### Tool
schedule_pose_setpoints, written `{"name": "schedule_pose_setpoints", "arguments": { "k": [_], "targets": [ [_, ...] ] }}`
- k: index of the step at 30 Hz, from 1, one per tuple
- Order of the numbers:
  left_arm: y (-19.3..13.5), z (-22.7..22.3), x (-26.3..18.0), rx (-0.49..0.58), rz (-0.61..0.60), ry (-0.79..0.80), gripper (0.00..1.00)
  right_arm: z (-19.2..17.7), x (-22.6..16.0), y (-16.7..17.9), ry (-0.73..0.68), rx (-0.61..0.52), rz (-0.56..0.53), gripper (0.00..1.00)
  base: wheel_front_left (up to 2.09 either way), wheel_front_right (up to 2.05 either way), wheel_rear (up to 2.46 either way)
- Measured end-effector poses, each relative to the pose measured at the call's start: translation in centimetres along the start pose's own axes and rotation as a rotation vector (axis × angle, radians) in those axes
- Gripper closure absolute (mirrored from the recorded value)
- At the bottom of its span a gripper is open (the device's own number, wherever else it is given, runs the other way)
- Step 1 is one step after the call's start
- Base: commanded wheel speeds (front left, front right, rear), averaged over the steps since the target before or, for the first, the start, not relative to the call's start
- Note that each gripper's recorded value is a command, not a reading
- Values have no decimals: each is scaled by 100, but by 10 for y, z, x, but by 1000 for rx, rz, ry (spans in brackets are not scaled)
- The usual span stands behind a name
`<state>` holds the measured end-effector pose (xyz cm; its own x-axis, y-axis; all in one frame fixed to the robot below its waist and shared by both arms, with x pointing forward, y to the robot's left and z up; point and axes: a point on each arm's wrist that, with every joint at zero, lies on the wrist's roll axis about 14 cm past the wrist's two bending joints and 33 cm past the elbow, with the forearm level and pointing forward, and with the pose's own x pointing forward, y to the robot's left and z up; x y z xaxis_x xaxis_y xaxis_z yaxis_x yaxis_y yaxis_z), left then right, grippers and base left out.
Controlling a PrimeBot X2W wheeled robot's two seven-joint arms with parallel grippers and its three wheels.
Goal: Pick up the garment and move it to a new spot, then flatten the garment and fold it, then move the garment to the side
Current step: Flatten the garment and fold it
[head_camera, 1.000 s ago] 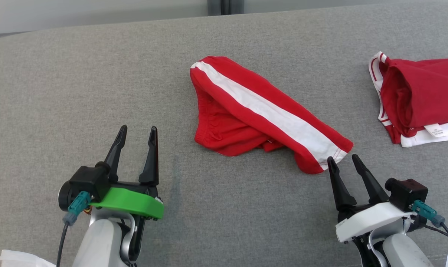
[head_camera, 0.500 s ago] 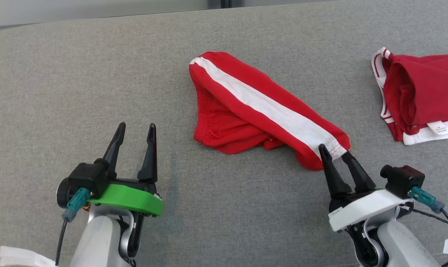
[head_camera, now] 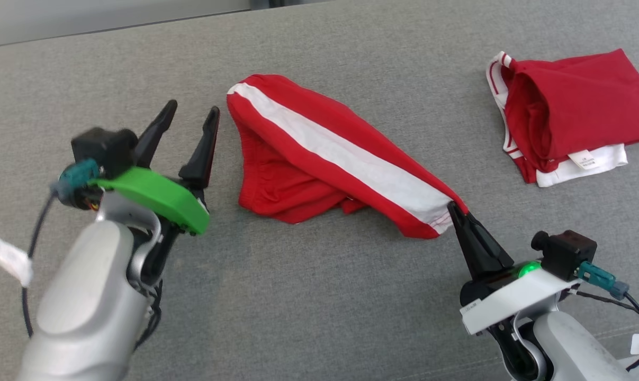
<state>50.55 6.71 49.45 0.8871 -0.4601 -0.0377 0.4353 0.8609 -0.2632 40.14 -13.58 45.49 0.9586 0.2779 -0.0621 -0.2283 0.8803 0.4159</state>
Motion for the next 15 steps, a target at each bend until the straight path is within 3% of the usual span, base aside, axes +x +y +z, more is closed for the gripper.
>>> {"name": "schedule_pose_setpoints", "arguments": {
  "k": [11,15],
  "targets": [
    [10,-9,53,-249,-96,473,0,15,18,1,-15,-62,45,100,0,0,0],
    [9,-29,61,-238,-110,624,0,17,22,-3,-13,-72,40,100,0,0,0]
  ]
}}
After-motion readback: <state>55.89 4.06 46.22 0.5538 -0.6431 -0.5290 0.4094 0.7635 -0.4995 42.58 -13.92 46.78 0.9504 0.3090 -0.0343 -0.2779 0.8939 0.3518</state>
